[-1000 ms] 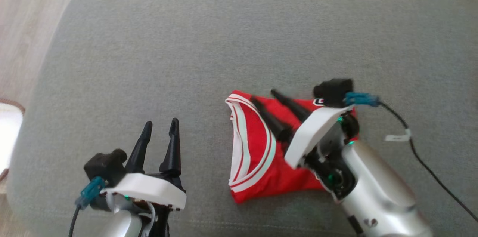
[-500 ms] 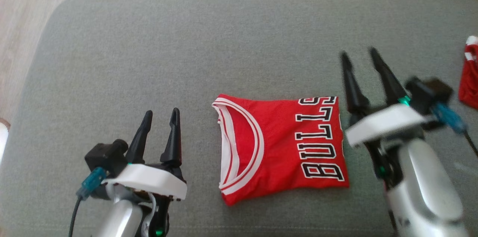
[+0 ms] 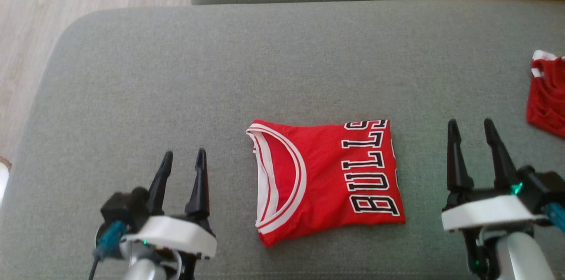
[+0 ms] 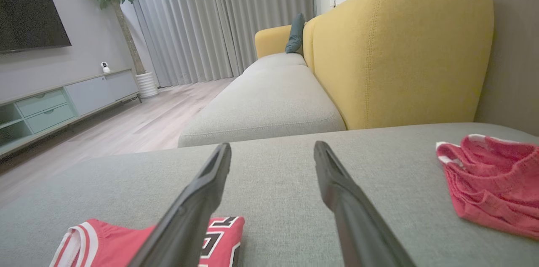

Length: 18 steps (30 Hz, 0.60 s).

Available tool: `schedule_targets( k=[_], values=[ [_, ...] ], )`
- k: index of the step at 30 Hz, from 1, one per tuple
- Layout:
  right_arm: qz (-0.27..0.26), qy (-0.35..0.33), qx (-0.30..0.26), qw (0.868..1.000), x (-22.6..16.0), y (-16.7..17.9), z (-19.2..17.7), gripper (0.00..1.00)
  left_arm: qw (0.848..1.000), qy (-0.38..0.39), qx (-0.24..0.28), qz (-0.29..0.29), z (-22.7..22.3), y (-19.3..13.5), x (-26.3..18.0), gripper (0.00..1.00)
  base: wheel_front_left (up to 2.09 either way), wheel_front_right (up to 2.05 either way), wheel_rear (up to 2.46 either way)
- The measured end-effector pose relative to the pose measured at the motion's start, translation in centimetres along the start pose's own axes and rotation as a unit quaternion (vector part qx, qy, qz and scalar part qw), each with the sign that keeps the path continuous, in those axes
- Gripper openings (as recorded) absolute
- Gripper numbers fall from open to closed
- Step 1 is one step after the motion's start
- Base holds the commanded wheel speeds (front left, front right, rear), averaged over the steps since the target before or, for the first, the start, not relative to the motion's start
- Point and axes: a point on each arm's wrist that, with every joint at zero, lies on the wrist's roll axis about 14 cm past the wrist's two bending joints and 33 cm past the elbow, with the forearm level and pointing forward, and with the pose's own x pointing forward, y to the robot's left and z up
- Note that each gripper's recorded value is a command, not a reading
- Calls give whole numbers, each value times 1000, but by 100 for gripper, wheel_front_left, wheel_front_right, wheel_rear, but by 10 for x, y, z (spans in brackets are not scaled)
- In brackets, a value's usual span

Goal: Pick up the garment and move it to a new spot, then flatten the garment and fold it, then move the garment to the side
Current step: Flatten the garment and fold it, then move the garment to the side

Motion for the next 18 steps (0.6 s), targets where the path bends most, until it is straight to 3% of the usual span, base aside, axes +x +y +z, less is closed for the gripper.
schedule_targets(
  k=[18],
  values=[
    [-2,11,6,1000,-21,1,-6,100,1000,-9,13,6,3,3,-19,100,0,0,0]
  ],
)
